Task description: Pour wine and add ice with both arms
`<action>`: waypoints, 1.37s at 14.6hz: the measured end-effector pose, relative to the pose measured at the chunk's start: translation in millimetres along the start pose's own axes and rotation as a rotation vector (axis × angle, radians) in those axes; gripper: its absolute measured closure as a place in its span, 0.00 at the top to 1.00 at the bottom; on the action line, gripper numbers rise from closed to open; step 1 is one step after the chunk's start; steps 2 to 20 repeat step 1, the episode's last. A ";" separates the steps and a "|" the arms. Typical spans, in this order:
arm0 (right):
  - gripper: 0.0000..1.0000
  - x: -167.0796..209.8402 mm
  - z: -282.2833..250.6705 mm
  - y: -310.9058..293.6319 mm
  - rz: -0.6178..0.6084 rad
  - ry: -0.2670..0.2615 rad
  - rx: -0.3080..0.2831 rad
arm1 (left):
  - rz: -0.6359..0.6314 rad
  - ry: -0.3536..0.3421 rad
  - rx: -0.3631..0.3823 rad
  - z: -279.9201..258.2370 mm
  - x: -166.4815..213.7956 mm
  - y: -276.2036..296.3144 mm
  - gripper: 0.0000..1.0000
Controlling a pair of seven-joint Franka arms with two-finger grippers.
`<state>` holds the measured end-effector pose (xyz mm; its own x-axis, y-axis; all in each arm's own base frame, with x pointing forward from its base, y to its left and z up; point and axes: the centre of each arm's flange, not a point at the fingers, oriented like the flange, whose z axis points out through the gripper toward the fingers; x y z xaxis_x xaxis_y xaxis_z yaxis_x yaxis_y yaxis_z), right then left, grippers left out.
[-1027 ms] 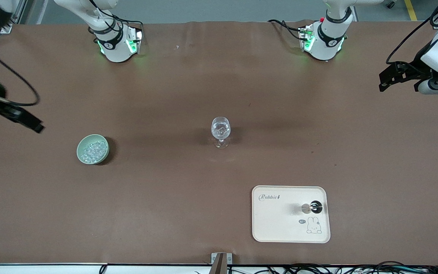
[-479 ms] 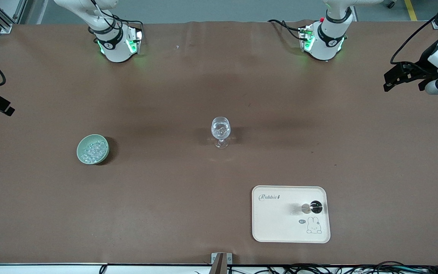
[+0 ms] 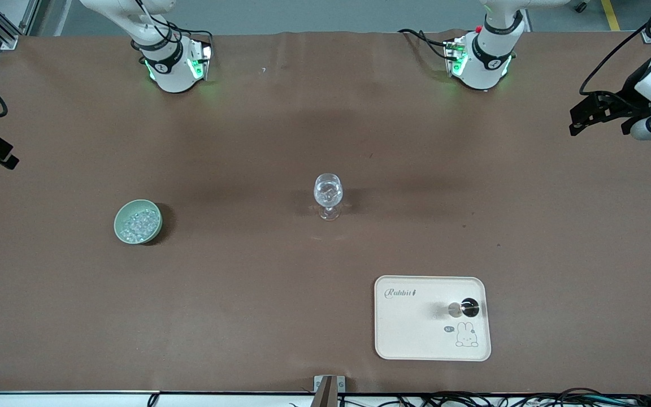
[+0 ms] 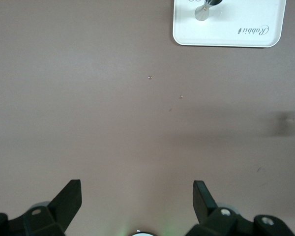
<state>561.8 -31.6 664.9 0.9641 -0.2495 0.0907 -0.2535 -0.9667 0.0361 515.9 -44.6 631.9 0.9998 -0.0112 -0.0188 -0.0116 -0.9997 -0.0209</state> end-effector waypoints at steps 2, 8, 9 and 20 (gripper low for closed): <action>1.00 -0.2 0.0 -0.9 -0.003 0.000 0.000 | 0.002 0.001 0.000 -1.0 -0.2 1.0 1.00; 1.00 -0.2 0.0 -0.9 -0.003 0.000 0.000 | 0.002 0.001 0.000 -1.0 -0.2 1.0 1.00; 1.00 -0.2 0.0 -0.9 -0.003 0.000 0.000 | 0.002 0.001 0.000 -1.0 -0.2 1.0 1.00; 1.00 -0.2 0.0 -0.9 -0.003 0.000 0.000 | 0.002 0.001 0.000 -1.0 -0.2 1.0 1.00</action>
